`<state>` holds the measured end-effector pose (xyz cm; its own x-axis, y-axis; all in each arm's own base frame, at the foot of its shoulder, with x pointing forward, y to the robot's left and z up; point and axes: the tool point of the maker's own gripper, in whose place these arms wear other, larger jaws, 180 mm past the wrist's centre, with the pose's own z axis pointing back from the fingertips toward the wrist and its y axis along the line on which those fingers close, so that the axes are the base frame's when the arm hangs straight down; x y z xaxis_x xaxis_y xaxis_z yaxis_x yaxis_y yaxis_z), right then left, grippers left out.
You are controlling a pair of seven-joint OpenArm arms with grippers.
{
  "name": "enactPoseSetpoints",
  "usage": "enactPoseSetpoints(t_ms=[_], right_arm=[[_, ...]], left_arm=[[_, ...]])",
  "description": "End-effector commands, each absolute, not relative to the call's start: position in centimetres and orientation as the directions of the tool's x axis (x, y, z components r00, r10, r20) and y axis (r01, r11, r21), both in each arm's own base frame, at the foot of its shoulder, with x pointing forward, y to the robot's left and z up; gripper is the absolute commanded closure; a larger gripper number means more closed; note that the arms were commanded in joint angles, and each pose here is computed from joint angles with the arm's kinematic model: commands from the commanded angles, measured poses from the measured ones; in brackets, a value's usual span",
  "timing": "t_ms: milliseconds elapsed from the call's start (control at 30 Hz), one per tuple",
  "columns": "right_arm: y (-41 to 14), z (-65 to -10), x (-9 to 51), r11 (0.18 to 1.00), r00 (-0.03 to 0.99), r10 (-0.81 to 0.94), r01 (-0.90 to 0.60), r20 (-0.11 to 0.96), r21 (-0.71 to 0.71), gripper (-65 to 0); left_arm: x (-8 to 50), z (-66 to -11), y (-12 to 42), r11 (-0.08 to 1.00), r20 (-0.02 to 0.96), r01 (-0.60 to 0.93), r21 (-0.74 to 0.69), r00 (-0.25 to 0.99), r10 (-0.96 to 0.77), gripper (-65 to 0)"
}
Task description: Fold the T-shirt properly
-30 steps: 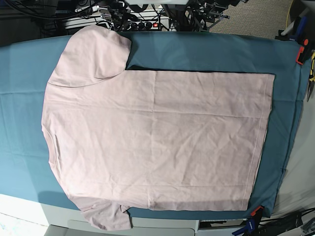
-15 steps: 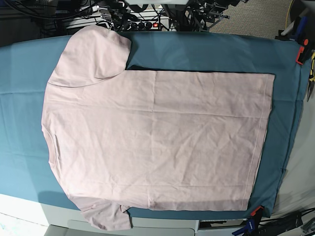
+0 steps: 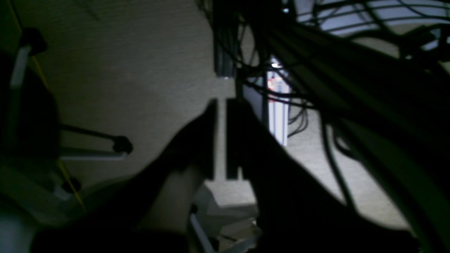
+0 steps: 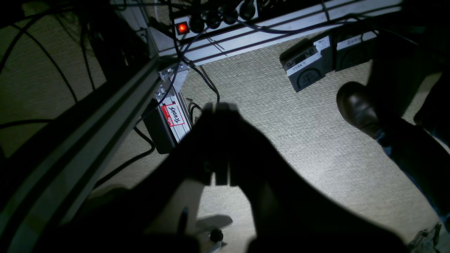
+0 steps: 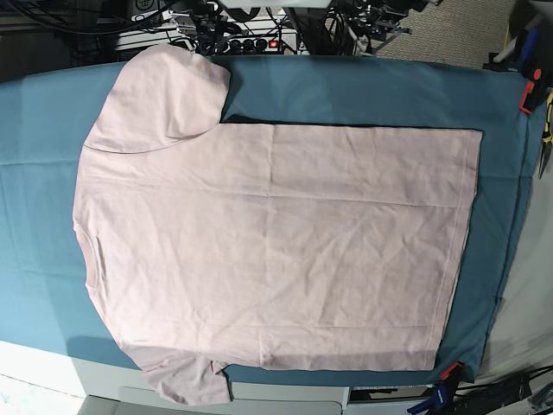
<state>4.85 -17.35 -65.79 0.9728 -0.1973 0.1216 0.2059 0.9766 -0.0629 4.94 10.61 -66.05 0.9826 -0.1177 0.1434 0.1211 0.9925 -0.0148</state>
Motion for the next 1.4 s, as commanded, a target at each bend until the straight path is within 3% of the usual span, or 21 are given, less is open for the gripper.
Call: enactPoseSetpoints(t_ms=[0,233,467,833,1033,1367], right_arm=[[-18.7,-65.6,5.3,0.976,0.971,-0.185,0.200,0.149,-0.089,0.0],[-23.2,-65.1,3.9,0.974,0.981,-0.125,0.150,0.147,-0.169,0.0],[-26.9,-63.6,-0.9,0.964,0.990,-0.089,0.112,0.107,-0.240,0.0],[-28.3,-59.3,-7.3,0.958,0.994,0.003,0.029,0.112,-0.284,0.0],[-27.9,-55.2,-5.6,0.959,0.969,0.046,0.025,0.242,-0.281,0.0],[-26.2,-44.3,2.6,0.943,0.853,0.151,0.028,0.500,-0.332,0.0]], left_arm=[[5.0,-66.0,11.4,0.993,0.148,0.122,0.001,0.982,-0.120,-2.8],[5.3,-65.5,17.0,0.989,0.123,0.130,0.075,0.983,-0.139,-2.8],[1.3,-64.5,19.7,0.983,0.098,0.146,0.112,0.983,-0.157,-2.8],[-4.1,-59.7,21.7,0.997,0.108,-0.042,0.064,0.993,0.035,-2.8],[-4.7,-54.8,21.8,0.998,0.180,-0.050,-0.044,0.982,0.057,-2.8],[-0.9,-43.3,18.6,0.956,0.356,0.247,-0.159,0.917,-0.178,-2.8]])
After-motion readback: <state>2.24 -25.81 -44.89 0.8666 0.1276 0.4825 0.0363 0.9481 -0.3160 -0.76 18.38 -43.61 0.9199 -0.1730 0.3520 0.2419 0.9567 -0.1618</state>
